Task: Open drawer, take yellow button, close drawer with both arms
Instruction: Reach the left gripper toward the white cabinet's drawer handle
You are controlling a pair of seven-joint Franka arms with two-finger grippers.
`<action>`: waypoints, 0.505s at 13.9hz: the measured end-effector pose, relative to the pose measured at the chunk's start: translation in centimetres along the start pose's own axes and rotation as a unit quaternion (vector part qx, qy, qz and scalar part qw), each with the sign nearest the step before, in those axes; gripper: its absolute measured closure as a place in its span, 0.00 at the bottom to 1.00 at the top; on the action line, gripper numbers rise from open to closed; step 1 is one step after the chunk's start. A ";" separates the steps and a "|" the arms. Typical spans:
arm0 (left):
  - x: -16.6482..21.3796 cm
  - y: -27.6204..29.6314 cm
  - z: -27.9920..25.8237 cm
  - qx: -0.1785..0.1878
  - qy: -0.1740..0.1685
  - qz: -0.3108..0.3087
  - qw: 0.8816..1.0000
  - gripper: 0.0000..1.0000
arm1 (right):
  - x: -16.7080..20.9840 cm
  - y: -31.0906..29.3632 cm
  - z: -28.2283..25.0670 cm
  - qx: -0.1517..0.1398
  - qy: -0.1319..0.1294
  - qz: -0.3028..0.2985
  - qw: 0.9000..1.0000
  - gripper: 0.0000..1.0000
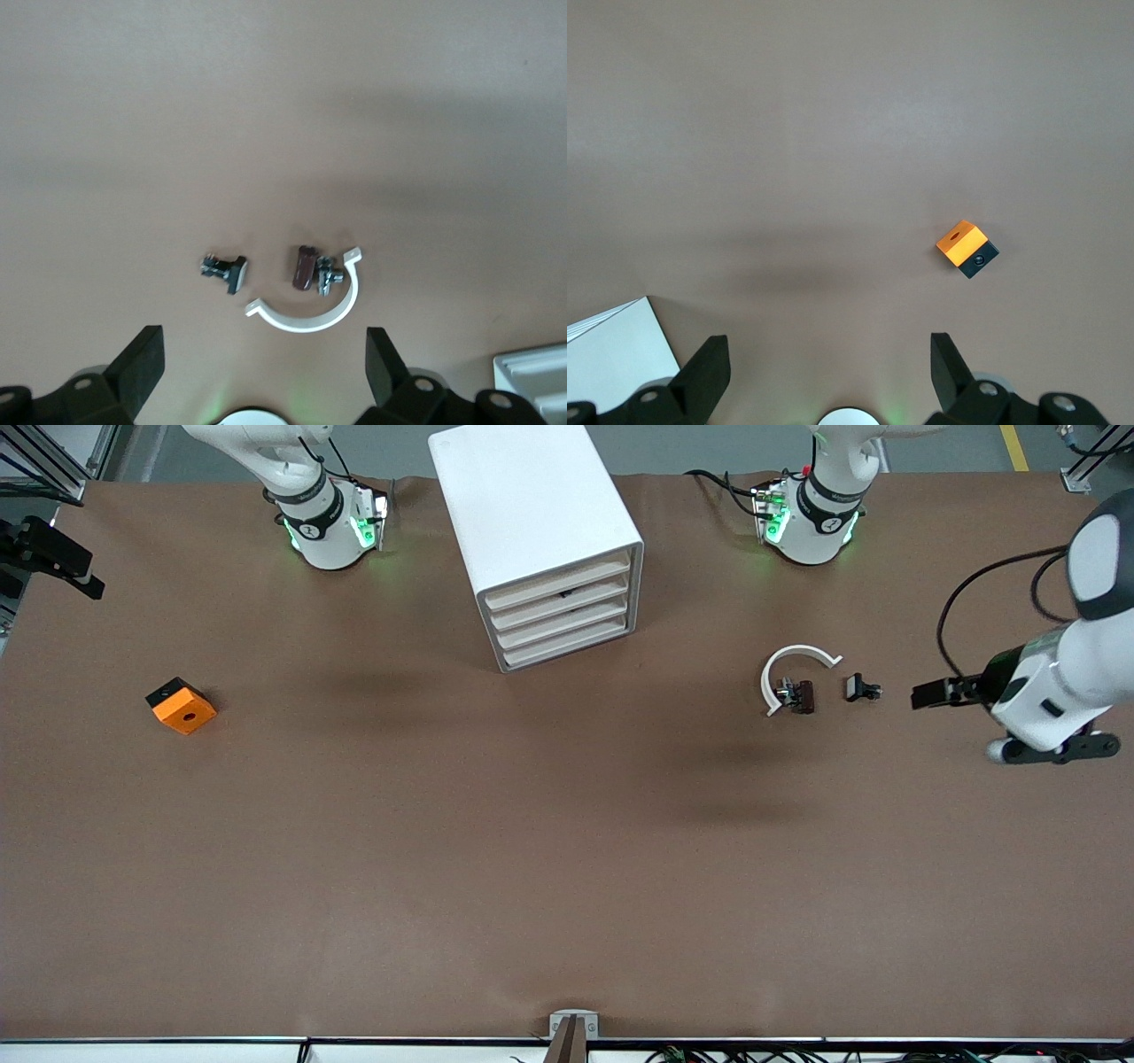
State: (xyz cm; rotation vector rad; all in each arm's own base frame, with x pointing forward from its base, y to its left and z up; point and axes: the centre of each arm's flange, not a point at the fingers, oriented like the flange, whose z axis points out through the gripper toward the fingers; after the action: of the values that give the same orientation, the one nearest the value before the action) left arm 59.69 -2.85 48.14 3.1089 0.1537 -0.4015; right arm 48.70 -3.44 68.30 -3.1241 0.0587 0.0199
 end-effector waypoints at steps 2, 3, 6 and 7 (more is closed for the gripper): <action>2.0 2.4 3.2 0.004 -0.006 -0.033 0.999 0.00 | 0.0 0.1 0.0 0.000 0.000 0.001 1.000 0.00; 2.8 4.1 4.8 0.007 -0.007 -0.051 0.999 0.00 | 0.0 0.2 0.0 0.000 0.000 0.002 1.000 0.00; 3.6 10.0 8.7 0.023 -0.017 -0.109 0.994 0.00 | 0.0 0.2 0.0 -0.001 0.000 0.002 1.000 0.00; 3.6 11.8 9.1 0.025 -0.018 -0.137 0.990 0.00 | 0.0 0.2 0.0 -0.001 0.000 0.002 1.000 0.00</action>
State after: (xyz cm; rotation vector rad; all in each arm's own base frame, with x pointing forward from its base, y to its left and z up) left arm 62.03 -14.38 38.29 3.1323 0.5834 -0.4692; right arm 48.69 -3.65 68.29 -3.1254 0.0664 0.0200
